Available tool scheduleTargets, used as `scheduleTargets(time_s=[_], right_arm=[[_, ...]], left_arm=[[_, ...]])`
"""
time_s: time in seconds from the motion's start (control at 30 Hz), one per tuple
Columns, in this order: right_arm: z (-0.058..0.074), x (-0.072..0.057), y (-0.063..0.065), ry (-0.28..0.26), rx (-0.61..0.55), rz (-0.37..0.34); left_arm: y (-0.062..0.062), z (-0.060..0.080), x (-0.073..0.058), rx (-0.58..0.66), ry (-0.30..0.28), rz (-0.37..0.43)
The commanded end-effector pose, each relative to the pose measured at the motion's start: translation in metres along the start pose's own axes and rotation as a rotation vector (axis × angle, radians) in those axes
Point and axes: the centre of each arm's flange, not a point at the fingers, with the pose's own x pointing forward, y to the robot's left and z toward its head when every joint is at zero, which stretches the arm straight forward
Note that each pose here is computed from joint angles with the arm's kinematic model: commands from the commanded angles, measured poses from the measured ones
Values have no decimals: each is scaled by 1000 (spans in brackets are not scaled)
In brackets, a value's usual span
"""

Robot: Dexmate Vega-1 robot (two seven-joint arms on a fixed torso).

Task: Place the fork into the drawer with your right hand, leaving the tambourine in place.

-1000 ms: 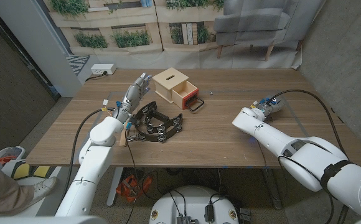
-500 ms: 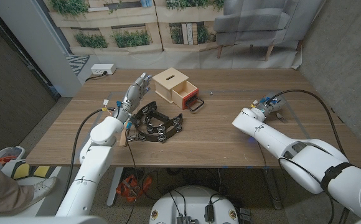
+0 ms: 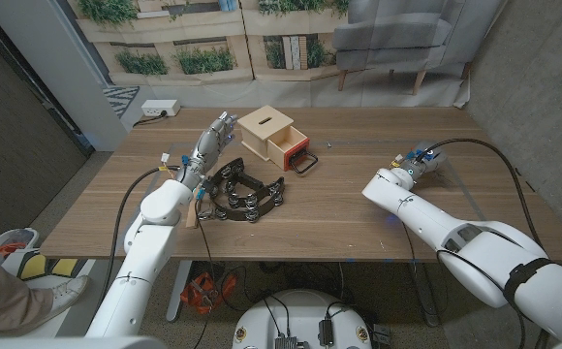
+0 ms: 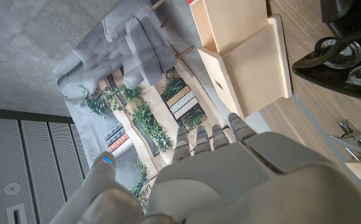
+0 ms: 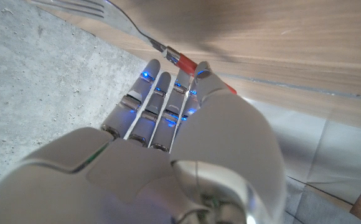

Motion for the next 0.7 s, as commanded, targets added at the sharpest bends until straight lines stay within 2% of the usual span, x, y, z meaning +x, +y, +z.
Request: scheduleTargets(time_s=[0.03,0.7], right_arm=[[0,-4,-17,-26,17,-63],[9,-18,-34,-98,34,-106]], left_arm=[[1,4,-1,0,-15,-5],[1,3,-10,-7,-17,11]])
